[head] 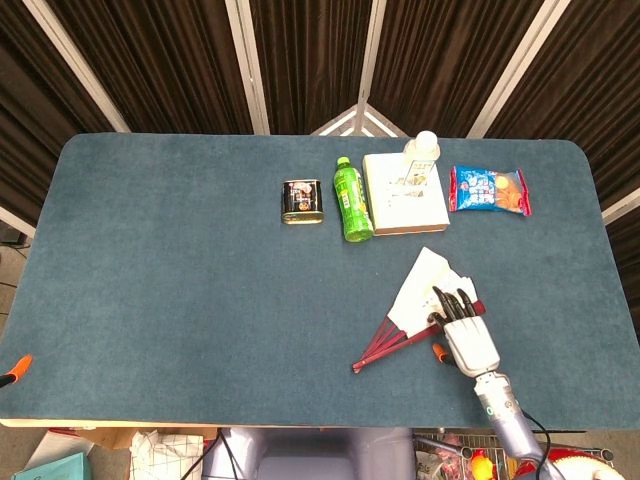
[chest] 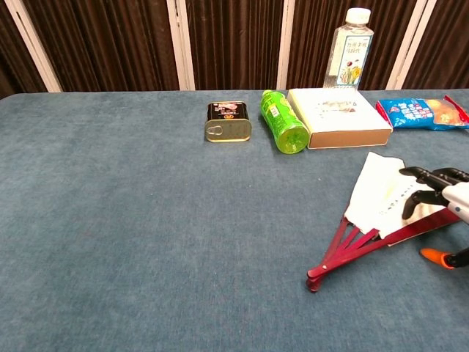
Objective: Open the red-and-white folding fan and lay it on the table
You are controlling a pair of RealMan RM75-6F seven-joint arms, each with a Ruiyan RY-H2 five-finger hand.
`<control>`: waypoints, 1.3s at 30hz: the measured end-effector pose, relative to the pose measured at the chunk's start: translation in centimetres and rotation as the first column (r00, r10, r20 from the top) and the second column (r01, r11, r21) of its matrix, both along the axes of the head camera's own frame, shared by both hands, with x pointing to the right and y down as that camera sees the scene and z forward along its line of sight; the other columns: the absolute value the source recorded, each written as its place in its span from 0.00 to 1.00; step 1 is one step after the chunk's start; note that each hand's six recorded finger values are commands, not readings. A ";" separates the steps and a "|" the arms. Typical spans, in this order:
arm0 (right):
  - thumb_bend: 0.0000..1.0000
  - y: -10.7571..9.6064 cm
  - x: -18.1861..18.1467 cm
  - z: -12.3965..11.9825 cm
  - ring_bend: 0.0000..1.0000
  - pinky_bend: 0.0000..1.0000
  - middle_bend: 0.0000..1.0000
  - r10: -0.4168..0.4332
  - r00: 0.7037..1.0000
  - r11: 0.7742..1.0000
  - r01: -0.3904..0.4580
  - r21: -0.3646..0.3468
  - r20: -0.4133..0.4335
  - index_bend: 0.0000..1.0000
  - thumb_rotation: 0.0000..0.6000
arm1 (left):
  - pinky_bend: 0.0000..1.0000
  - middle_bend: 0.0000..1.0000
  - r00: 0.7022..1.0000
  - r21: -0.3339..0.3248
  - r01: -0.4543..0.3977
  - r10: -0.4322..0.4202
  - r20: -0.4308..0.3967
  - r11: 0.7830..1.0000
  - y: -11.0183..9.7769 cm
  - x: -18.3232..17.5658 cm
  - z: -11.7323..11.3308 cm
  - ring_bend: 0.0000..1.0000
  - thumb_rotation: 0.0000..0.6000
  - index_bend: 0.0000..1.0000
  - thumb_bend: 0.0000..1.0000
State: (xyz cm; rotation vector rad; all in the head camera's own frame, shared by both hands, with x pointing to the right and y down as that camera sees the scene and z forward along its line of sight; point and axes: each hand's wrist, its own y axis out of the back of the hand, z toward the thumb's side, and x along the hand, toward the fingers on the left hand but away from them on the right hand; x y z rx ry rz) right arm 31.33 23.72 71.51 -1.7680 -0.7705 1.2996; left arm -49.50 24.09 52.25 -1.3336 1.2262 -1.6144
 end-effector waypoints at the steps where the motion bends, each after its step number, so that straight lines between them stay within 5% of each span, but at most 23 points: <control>1: 0.29 0.0 -0.1 0.1 0.12 0.07 0.04 -0.001 1.000 1.000 0.001 0.000 0.001 0.44 1.00 | 0.00 0.00 1.000 0.000 0.000 0.000 0.000 1.000 0.0 0.0 0.0 0.00 1.00 0.09 0.19; 28: 0.30 -1.7 -1.2 0.9 0.15 0.12 0.05 -0.010 0.999 1.000 0.009 0.011 0.051 0.64 1.00 | 0.00 0.00 1.000 -0.003 -0.006 0.006 0.005 1.000 0.1 0.3 0.1 0.00 1.00 0.09 0.19; 39: 0.40 -2.5 -1.2 0.4 0.16 0.13 0.06 -0.007 0.997 0.999 0.004 0.036 0.074 0.69 1.00 | 0.00 0.00 1.000 -0.010 -0.011 0.011 0.003 1.000 0.2 0.4 0.1 0.00 1.00 0.09 0.19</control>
